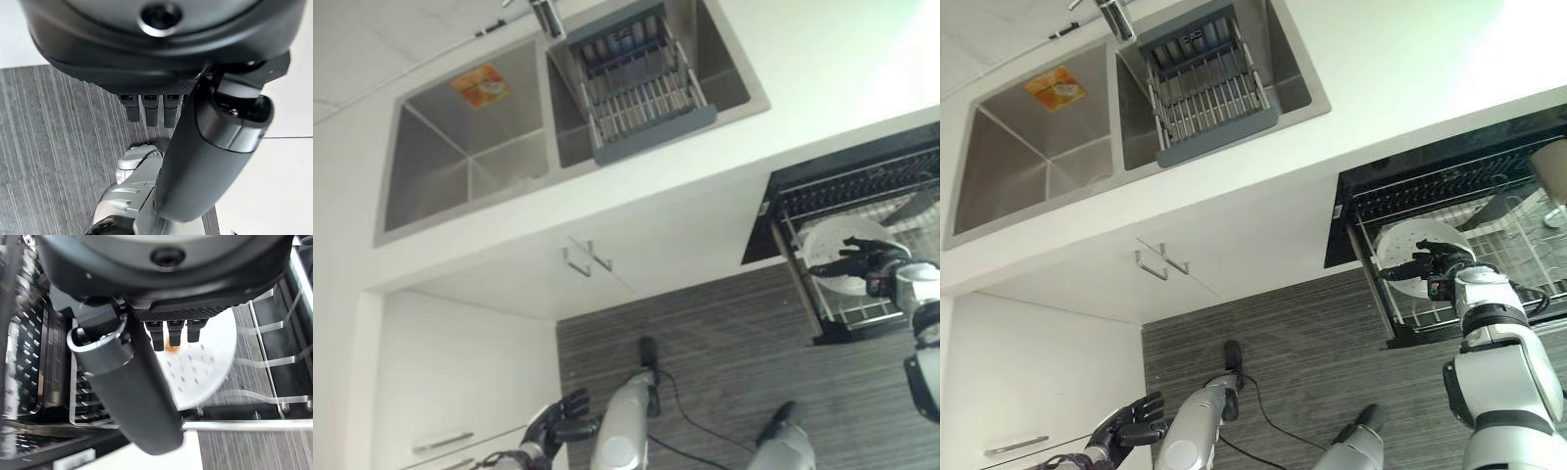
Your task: Place the dishes in the dishwasher.
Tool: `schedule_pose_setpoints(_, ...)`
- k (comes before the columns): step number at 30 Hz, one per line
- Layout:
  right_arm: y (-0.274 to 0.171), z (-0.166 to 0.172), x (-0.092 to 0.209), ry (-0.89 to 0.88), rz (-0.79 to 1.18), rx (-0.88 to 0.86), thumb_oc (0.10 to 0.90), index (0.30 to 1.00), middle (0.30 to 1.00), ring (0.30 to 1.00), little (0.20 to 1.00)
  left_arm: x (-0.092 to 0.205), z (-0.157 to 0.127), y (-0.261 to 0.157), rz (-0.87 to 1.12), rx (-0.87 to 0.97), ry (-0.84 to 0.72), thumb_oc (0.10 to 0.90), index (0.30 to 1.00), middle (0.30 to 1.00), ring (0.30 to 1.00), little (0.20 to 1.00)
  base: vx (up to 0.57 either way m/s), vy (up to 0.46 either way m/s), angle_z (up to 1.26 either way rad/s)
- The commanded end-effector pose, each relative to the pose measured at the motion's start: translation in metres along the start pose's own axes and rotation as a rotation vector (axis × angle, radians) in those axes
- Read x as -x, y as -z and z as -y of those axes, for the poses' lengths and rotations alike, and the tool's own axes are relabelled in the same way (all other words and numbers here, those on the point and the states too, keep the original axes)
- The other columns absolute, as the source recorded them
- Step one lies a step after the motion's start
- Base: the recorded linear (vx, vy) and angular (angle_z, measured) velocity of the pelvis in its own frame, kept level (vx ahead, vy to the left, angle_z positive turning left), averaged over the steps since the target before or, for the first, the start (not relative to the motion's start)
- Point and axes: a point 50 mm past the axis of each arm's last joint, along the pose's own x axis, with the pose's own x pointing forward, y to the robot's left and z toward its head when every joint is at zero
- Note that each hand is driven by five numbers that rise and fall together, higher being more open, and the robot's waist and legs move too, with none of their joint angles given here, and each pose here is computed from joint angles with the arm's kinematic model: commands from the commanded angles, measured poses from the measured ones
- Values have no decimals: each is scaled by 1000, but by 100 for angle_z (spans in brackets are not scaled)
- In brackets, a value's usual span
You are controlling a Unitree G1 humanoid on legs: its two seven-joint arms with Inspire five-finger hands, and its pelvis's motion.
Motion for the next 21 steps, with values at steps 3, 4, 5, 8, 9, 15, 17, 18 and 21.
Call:
schedule_pose_setpoints(3,-63,32,25,28,367,-104,800,900,900,900,900,5,-12,-3,-6,-11,-35,800,900,900,900,900,-13,-30,-8)
schedule_pose_setpoints(4,-65,36,28,36,393,-125,800,900,900,900,900,7,-13,-1,-12,-5,-46,800,900,900,900,900,-2,-12,-15)
schedule_pose_setpoints(5,-69,43,34,55,429,-147,800,900,900,900,900,10,-16,5,-29,6,-68,800,900,900,900,900,182,-19,-13)
schedule_pose_setpoints(8,-68,51,42,90,441,-246,800,900,900,900,900,14,-18,12,-46,25,-99,800,900,900,900,900,111,-11,-22)
schedule_pose_setpoints(9,-66,56,46,118,460,-287,800,900,900,900,900,16,-18,17,-50,38,-112,800,900,900,900,900,13,4,-26)
schedule_pose_setpoints(15,-66,50,77,273,640,-320,800,900,900,900,900,18,-14,39,-92,106,-166,800,900,900,900,900,73,23,-24)
schedule_pose_setpoints(17,-41,56,80,350,557,-320,800,900,900,900,900,17,-11,45,-109,126,-182,800,900,900,900,900,50,34,-36)
schedule_pose_setpoints(18,-17,57,78,383,502,-422,800,900,900,900,900,16,-11,49,-122,137,-193,800,900,900,900,900,51,19,-33)
schedule_pose_setpoints(21,19,59,76,479,418,-568,800,900,900,900,900,14,-8,50,-128,141,-197,800,900,900,900,900,22,-8,-21)
